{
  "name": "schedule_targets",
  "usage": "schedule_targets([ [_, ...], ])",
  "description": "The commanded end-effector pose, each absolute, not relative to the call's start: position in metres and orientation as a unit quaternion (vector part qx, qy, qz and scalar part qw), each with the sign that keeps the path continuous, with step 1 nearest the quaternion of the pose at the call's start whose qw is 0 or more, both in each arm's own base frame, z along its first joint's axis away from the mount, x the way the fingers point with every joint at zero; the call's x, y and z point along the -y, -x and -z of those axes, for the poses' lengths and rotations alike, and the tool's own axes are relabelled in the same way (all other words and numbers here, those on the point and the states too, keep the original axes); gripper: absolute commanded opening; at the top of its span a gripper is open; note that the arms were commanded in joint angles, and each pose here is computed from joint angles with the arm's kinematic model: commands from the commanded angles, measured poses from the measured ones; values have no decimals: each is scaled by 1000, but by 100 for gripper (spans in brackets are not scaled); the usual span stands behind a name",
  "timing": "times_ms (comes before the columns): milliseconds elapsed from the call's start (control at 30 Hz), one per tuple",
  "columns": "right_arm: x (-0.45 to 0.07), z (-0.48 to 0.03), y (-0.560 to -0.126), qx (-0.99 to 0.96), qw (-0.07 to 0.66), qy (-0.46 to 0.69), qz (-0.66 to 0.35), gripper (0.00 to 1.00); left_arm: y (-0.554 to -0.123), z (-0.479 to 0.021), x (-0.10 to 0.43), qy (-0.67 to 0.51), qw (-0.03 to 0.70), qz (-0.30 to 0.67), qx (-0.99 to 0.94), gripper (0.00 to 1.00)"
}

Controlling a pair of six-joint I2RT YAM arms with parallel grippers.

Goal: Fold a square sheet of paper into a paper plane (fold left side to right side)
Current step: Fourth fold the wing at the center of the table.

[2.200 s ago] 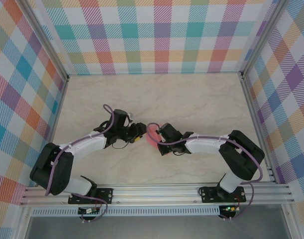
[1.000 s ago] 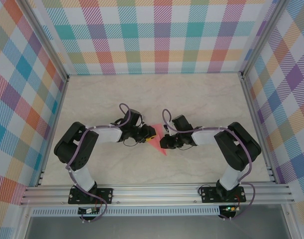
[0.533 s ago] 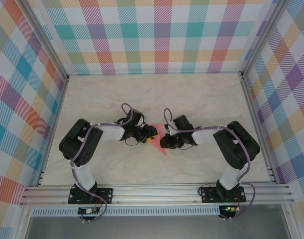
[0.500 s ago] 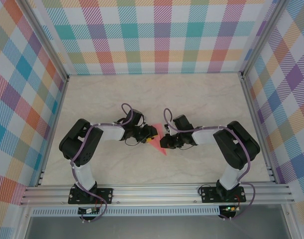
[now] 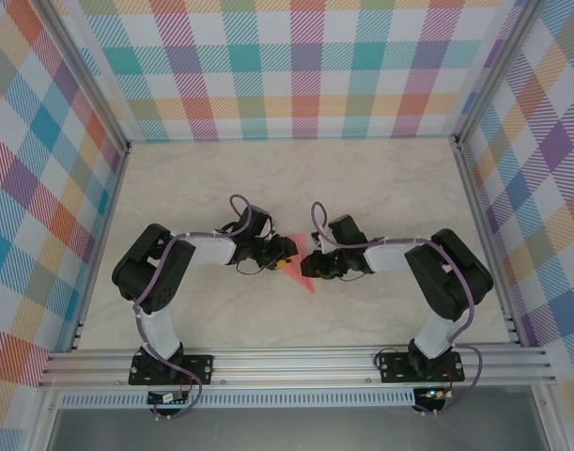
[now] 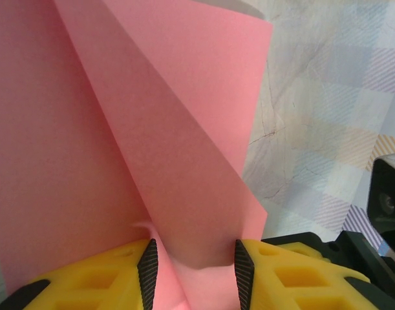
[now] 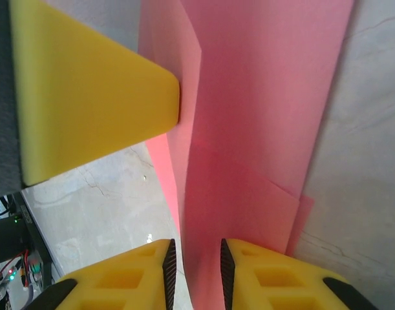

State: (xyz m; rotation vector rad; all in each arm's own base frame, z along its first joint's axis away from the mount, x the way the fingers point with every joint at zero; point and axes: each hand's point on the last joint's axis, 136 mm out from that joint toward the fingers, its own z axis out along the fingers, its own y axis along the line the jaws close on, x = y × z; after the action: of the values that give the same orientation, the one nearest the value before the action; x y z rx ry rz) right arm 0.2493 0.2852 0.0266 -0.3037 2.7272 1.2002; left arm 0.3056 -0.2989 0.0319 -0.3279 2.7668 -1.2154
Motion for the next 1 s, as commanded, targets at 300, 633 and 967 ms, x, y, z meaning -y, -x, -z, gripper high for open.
schedule_targets([
  [300,-273,-69,-275,-882,108,80,-452,31,-300,-26,301,99,44,383,-917,38],
  [633,-290,-65,-289,-861,72,75,-498,30,-300,-29,300,99,49,384,-917,38],
  [967,-295,-48,-280,-867,48,74,-491,28,-300,-30,300,98,50,384,-917,38],
])
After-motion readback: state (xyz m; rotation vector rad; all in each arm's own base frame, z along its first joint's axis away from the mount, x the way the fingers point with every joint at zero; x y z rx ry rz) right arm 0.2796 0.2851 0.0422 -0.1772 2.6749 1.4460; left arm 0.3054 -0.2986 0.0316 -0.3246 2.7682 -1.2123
